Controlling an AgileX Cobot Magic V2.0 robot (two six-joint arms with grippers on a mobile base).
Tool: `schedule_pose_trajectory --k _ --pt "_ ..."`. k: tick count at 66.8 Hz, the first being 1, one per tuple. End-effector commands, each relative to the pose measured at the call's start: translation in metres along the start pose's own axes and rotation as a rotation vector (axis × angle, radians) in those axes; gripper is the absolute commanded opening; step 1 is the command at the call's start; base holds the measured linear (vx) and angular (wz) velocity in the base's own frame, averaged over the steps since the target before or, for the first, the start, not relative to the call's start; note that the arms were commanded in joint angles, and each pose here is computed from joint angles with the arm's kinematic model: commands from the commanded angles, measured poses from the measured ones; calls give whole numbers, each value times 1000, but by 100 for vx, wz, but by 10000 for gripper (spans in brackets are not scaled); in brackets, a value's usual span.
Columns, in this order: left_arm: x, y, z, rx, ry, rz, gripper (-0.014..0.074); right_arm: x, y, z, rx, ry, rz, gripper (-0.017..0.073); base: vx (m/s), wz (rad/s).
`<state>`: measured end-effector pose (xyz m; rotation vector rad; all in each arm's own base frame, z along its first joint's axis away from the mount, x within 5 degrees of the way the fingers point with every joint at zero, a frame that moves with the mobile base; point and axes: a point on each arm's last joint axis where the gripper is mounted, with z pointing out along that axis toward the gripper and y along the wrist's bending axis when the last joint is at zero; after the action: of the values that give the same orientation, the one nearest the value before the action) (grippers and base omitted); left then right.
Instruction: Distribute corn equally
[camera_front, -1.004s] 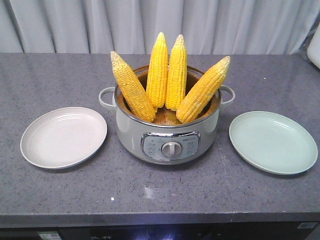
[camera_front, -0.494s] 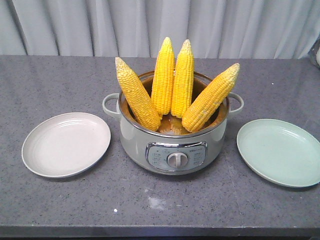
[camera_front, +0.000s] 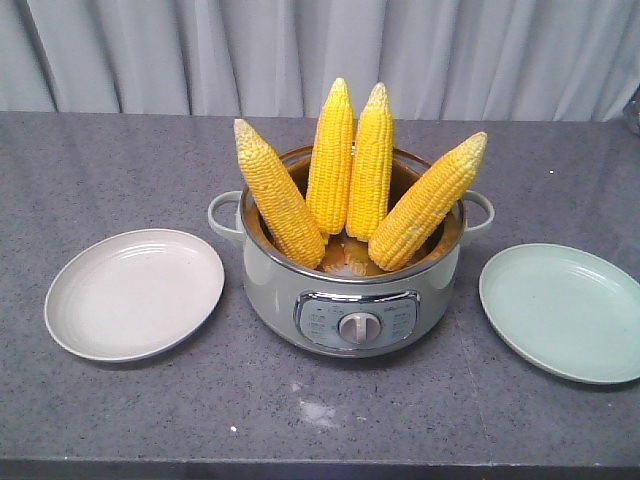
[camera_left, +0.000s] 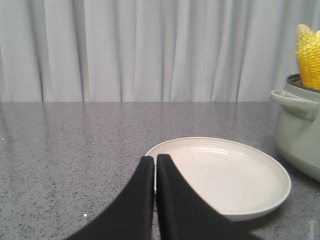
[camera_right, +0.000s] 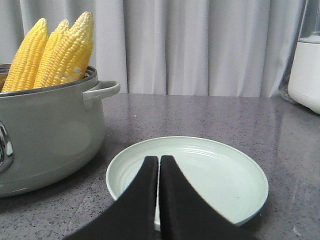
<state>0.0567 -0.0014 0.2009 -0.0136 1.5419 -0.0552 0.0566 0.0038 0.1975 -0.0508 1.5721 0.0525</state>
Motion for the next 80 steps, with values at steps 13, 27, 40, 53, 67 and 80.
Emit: schedule_pose_trajectory --k 13,27,40,53,67,80 --pt "-3 0 -1 6 -76 -9 -7 -4 0 0 2 -67 -16 -6 0 0" --pt "-3 0 -1 6 -76 -9 -7 -4 0 0 2 -67 -16 -6 0 0" --pt "-3 0 -1 6 -76 -9 -7 -4 0 0 2 -67 -16 -6 0 0" --pt "-6 0 -1 7 -91 -9 -7 -7 0 0 2 -93 -10 -6 0 0" --pt "-73 -3 -13 16 -262 -20 -7 -51 -1 -9 0 -250 70 -6 0 0" --pt "-144 -6 -15 7 -160 -20 -7 -125 1 -16 -9 -237 -22 -6 0 0"
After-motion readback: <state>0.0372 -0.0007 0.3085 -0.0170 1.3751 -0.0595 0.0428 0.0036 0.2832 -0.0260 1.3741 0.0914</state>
